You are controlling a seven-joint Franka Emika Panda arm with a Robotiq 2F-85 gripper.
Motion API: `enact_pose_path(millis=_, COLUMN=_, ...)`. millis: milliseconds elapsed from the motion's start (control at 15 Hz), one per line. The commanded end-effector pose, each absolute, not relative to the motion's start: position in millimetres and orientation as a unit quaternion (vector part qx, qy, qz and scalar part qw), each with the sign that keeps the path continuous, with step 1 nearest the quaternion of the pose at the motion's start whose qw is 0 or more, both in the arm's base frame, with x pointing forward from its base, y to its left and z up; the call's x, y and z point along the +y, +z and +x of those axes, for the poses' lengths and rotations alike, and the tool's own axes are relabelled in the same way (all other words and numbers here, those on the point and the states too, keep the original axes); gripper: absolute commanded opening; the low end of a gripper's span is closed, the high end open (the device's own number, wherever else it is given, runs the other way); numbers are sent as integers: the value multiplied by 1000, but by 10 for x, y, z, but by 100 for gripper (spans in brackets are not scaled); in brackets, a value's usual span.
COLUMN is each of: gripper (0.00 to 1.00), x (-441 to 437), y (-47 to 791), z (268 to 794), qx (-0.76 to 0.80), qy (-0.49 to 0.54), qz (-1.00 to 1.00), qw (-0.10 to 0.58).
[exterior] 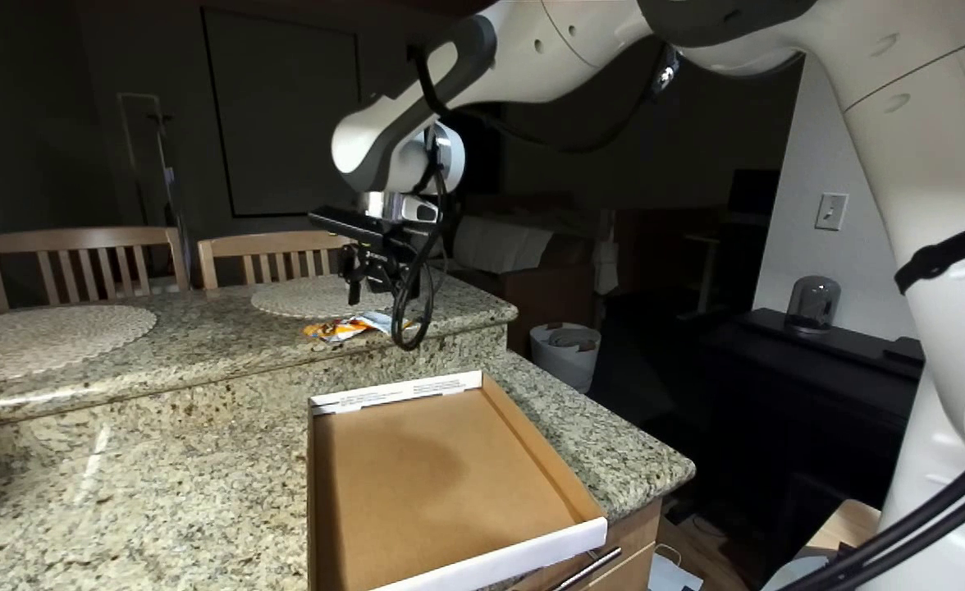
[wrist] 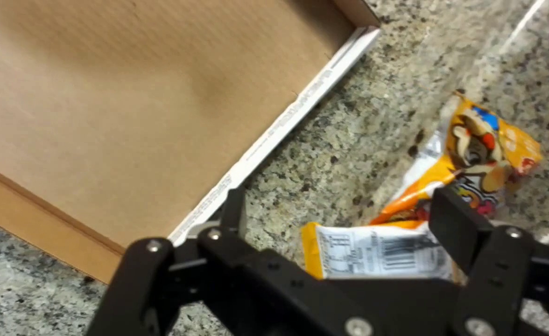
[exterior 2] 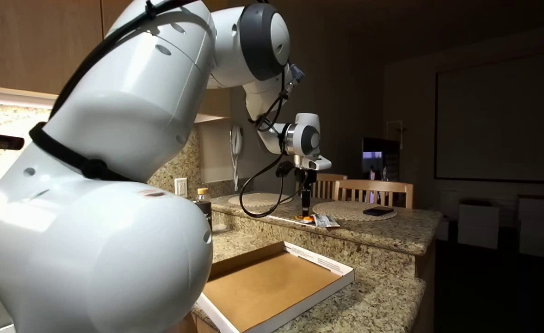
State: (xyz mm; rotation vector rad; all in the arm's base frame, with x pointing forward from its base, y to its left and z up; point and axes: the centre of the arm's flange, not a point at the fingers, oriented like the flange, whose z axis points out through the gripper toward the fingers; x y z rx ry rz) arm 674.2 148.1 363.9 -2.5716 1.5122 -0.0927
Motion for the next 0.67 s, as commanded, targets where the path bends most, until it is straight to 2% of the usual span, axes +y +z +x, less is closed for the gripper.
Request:
enact_pose_path(millis=0, gripper=100, x=1289, y=3431, z=5928, qx=470, qy=-18, qz=-881, qw=50)
enact_pose_path(millis=333, gripper=100, x=1199, y=3143, z=5231, qx=432, qy=-10, qz=-901, qw=-22)
enact_pose_path(millis=600, gripper=100, x=1147, y=3061, z=4731, qx=387, qy=-21, qz=-920, qw=-51)
